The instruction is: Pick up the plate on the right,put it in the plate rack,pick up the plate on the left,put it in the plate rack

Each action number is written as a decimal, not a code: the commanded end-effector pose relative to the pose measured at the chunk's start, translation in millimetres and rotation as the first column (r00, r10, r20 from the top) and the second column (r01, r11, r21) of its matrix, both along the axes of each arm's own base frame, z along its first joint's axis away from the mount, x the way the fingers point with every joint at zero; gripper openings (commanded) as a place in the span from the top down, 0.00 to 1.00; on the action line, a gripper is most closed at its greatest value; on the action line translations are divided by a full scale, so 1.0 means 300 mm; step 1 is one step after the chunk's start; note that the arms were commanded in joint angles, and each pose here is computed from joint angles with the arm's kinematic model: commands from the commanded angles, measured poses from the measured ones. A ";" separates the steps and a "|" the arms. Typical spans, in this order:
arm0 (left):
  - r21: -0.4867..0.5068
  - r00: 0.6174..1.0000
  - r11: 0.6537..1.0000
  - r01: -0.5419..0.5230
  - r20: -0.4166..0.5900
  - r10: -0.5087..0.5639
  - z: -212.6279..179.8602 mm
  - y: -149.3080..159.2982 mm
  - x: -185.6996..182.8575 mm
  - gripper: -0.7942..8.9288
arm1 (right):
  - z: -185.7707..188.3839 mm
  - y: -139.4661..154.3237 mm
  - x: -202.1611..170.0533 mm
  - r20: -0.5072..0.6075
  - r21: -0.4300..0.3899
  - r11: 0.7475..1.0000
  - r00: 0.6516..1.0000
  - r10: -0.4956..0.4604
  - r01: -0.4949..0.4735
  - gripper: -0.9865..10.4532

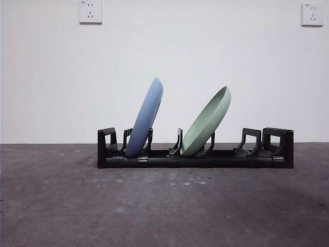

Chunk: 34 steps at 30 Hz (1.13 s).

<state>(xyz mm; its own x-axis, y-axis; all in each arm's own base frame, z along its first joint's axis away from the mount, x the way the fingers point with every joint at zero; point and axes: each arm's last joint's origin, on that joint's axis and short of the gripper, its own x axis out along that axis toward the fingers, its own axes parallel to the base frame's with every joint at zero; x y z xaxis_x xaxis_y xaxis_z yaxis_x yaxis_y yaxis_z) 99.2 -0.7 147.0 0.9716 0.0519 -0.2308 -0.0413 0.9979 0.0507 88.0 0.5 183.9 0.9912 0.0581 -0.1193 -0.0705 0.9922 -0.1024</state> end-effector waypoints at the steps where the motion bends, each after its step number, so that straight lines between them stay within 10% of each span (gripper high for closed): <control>1: -0.007 1.000 1.000 0.000 -0.003 0.000 -0.008 0.001 0.001 0.92 | -0.040 -0.001 0.010 -0.023 0.016 1.000 1.000 -0.006 0.006 0.91; 34: -0.007 1.000 1.000 0.000 -0.004 0.000 -0.008 0.001 0.001 0.92 | -0.105 0.000 0.020 -0.088 0.035 0.999 0.996 -0.004 0.007 0.91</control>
